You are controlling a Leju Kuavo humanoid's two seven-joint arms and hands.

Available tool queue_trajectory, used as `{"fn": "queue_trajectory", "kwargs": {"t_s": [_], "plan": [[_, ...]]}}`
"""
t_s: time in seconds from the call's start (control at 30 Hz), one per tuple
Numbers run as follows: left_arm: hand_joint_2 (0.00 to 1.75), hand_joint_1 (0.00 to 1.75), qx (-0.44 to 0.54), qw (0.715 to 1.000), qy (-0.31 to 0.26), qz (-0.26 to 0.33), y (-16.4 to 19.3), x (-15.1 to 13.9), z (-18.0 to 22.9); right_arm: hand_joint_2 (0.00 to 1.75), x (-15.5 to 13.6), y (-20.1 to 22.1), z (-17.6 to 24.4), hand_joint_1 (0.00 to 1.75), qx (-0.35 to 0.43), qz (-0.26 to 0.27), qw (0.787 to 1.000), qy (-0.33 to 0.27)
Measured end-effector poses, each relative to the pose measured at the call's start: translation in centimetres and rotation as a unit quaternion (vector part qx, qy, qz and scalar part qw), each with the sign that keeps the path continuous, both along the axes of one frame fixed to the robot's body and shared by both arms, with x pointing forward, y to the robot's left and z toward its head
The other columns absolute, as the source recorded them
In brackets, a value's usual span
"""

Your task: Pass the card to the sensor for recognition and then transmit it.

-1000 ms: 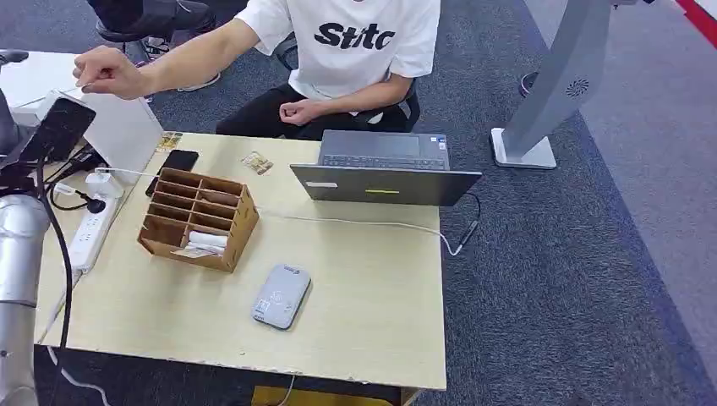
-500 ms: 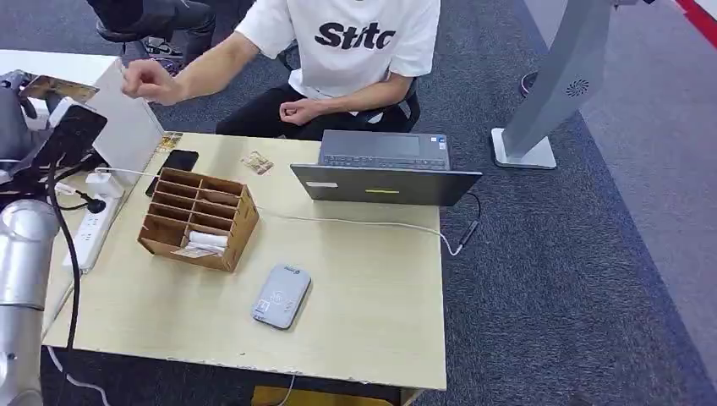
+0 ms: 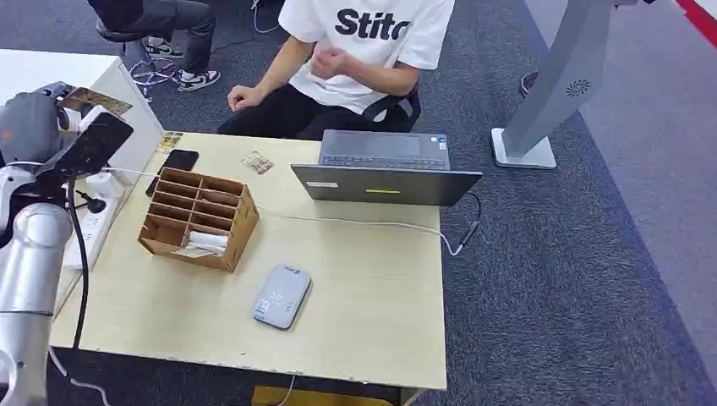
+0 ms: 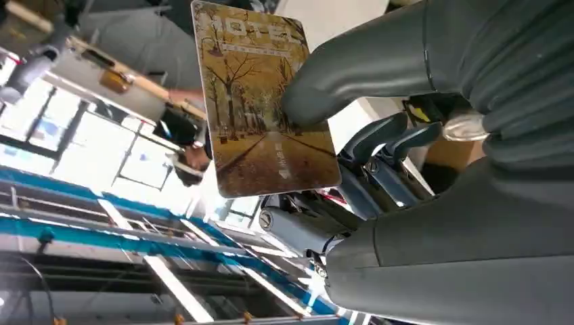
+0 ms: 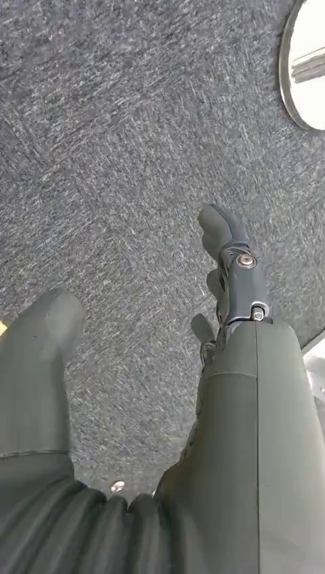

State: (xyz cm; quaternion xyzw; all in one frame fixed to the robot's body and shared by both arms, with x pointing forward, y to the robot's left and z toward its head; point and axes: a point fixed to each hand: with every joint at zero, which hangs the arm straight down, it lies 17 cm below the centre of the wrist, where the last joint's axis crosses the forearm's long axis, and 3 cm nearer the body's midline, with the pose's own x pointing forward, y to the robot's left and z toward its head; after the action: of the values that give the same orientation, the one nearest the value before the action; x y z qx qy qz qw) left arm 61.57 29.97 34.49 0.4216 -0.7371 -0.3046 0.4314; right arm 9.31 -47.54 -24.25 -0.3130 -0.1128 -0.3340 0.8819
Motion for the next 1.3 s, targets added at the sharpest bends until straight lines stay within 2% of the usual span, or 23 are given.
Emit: {"fn": "queue_trajectory", "kwargs": {"t_s": [0.6,0.93,1.3], "plan": [[1.75,1.75,0.079,0.984,0.098,-0.129,-11.0,-3.8,-8.4,1.75,-0.8,-0.1,-0.1,0.00,-0.002,-0.008,1.000,0.002],[1.75,1.75,0.097,0.977,0.111,-0.156,-13.4,-4.7,-9.7,1.75,-1.0,-0.1,-0.1,0.00,-0.002,-0.006,1.000,0.005],[1.75,1.75,0.099,0.966,0.133,-0.197,-18.2,-6.0,-11.8,1.75,-0.9,-0.1,-0.1,0.00,-0.002,0.000,1.000,0.007]]}}
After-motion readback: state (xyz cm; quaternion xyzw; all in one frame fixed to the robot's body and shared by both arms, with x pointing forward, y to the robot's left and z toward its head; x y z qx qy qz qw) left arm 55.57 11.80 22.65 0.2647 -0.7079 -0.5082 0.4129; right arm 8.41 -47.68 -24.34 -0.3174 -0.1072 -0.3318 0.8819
